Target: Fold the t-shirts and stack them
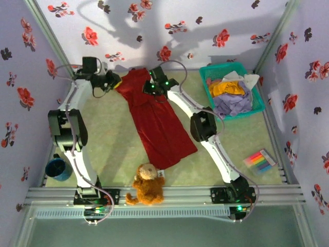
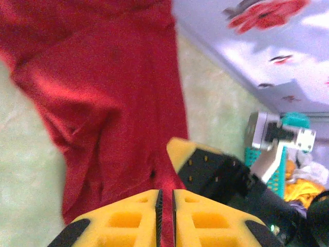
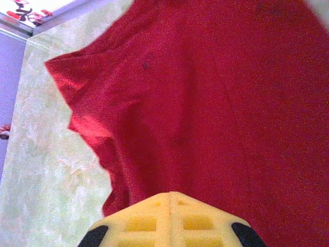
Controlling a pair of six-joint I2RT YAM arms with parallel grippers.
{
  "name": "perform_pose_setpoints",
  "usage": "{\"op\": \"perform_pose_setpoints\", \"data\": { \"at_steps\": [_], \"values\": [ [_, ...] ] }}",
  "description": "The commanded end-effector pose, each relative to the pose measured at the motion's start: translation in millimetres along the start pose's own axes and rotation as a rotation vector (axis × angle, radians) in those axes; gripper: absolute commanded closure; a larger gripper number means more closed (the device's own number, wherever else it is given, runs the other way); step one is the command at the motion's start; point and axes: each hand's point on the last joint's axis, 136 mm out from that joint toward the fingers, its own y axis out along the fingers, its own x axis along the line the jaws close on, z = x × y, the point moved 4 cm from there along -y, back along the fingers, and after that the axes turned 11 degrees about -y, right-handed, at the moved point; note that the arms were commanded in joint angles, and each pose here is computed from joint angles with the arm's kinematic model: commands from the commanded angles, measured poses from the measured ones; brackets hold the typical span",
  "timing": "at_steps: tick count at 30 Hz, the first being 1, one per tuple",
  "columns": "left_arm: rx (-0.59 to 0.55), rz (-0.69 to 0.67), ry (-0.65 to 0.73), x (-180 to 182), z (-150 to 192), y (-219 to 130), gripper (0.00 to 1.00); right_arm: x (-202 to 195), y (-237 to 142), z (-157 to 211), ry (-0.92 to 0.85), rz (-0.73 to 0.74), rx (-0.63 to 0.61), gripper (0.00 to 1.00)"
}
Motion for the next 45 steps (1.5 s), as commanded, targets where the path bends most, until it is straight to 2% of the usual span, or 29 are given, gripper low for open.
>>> {"op": "perform_pose_setpoints", "data": {
  "at_steps": [1, 5, 10, 15, 21, 28, 32, 36, 38, 39, 42, 45],
  "values": [
    [0.034, 0.033, -0.064, 17.0, 7.5, 8.3, 0.84, 8.4, 17.7, -6.8, 0.079, -0.104, -0.059, 0.95],
    [0.063, 0.022, -0.081, 31.3, 15.4, 11.7, 0.84, -14.3, 26.4, 9.6, 0.119, 0.01, -0.015, 0.97],
    [0.076, -0.005, -0.085, 45.1, 23.5, 6.3, 0.84, -68.5, 20.2, 24.0, 0.304, 0.256, 0.002, 1.0],
    [0.092, -0.016, -0.079, 48.4, 31.7, -0.8, 0.84, -95.0, -2.7, 19.1, 0.377, 0.451, -0.111, 1.0],
    [0.104, -0.029, -0.062, 49.7, 40.0, -10.2, 0.84, -118.6, -35.3, 10.7, 0.443, 0.607, -0.194, 1.0],
    [0.109, -0.025, -0.058, 45.6, 45.0, -12.3, 0.84, -151.8, -64.8, 12.5, 0.482, 0.723, -0.206, 0.98],
    [0.131, -0.027, -0.044, 41.3, 54.1, -8.6, 0.83, -156.7, -91.2, 18.6, 0.47, 0.8, -0.227, 0.97],
    [0.156, -0.035, -0.031, 37.7, 66.1, -3.6, 0.82, -159.6, -107.7, 29.0, 0.484, 0.802, -0.257, 0.97],
    [0.172, -0.044, -0.012, 34.3, 76.0, -4.2, 0.8, -148.1, -113.5, 23.0, 0.443, 0.743, -0.263, 0.93],
    [0.181, -0.051, -0.001, 33.1, 81.1, -5.0, 0.8, -140.1, -117.1, 18.2, 0.412, 0.711, -0.262, 0.89],
    [0.216, -0.089, 0.038, 29.9, 102.3, -11.5, 0.78, -108.4, -123.9, 6.9, 0.301, 0.557, -0.228, 0.69],
    [0.245, -0.13, 0.08, 26.3, 125.8, -20.9, 0.74, -88.9, -144.8, 5.1, 0.252, 0.51, -0.184, 0.61]
  ]
}}
